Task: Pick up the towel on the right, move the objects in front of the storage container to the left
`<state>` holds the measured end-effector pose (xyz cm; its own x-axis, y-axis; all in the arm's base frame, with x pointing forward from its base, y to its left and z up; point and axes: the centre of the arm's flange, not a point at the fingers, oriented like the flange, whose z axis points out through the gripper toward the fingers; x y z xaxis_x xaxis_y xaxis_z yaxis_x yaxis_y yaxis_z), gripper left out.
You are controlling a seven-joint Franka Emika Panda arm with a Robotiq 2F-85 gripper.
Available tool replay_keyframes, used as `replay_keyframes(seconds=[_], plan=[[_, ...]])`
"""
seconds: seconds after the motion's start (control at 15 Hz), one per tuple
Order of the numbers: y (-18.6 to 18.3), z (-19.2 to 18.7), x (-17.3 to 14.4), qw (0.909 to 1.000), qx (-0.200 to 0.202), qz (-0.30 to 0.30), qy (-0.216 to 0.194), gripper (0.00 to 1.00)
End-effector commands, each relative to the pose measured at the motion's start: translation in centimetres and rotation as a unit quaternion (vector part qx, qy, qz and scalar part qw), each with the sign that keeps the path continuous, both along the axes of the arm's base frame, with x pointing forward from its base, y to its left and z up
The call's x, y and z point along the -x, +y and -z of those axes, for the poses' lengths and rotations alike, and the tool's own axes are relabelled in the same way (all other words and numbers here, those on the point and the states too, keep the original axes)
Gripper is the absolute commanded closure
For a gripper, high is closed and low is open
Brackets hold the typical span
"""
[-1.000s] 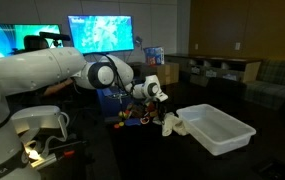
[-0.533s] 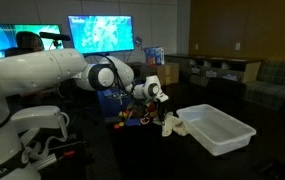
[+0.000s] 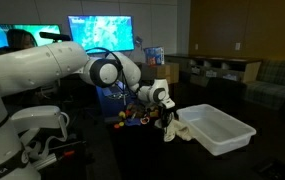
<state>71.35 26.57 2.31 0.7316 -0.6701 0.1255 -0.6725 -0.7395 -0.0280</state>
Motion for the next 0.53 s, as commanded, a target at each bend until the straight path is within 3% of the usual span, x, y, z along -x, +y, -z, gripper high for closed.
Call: replay_keyframes(seconds=[0.0,0.47], plan=[[-5.3,-0.4,5.7,0.9984,-0.04,0.008,0.039,0.96],[-12.5,0.6,8.7,0.9915,-0.045,0.077,0.094,0.96]])
